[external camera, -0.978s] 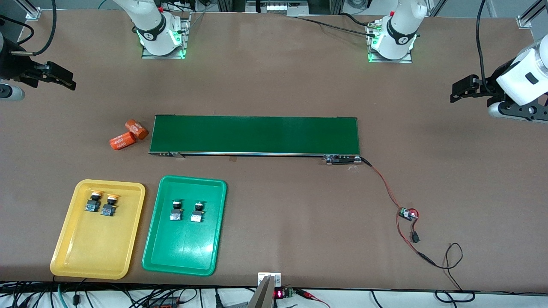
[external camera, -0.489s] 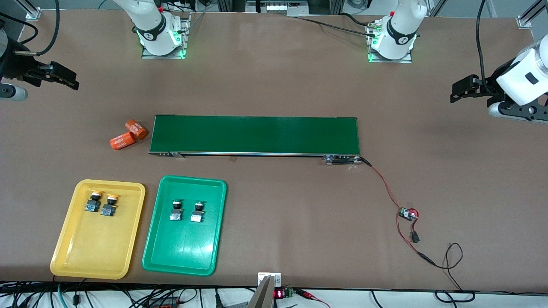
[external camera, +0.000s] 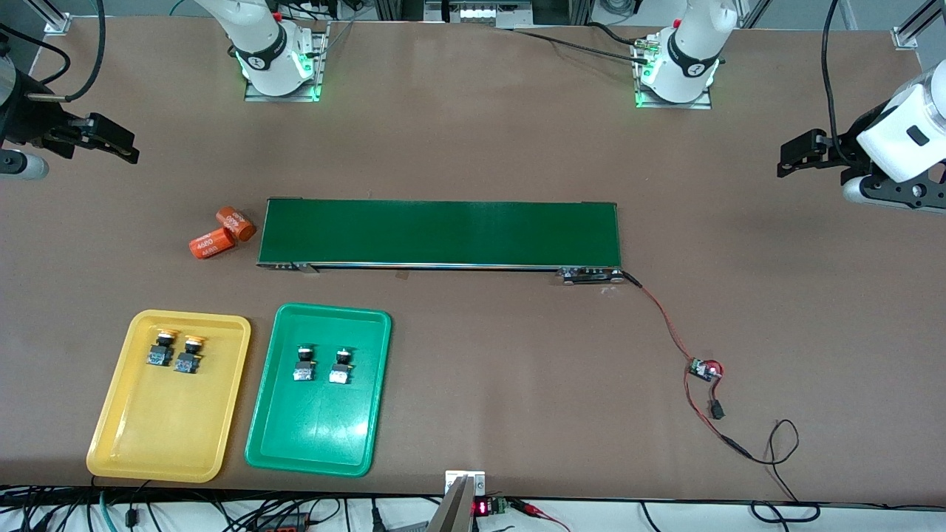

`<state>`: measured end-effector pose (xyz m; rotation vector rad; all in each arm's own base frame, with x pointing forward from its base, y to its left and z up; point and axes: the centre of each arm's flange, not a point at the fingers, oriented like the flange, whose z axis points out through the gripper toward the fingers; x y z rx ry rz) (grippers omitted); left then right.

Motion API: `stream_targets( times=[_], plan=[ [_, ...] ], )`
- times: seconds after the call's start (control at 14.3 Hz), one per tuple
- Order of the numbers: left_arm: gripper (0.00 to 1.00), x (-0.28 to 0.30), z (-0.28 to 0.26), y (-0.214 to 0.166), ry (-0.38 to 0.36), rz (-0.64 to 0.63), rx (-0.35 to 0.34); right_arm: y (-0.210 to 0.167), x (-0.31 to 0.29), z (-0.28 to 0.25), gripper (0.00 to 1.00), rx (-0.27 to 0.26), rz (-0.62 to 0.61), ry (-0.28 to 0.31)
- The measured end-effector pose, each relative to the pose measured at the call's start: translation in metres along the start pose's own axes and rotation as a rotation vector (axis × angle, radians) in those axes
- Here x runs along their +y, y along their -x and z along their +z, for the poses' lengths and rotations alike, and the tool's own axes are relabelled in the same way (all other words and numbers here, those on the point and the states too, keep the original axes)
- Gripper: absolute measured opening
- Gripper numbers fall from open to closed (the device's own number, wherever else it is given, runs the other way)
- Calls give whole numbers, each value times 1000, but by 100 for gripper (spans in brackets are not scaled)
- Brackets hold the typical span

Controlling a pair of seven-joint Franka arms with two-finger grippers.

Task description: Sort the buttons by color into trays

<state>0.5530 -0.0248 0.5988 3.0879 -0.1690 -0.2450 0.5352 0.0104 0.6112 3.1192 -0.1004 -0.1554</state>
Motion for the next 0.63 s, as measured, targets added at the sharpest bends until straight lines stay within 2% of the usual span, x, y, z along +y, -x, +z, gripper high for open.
stream_targets(
  times=[0.35,0.63],
  plan=[
    [100,0,0,0,0,0,0,-7,-6,2,100,21,-2,-54],
    [100,0,0,0,0,0,0,-7,-7,2,100,20,-1,-56]
  ],
)
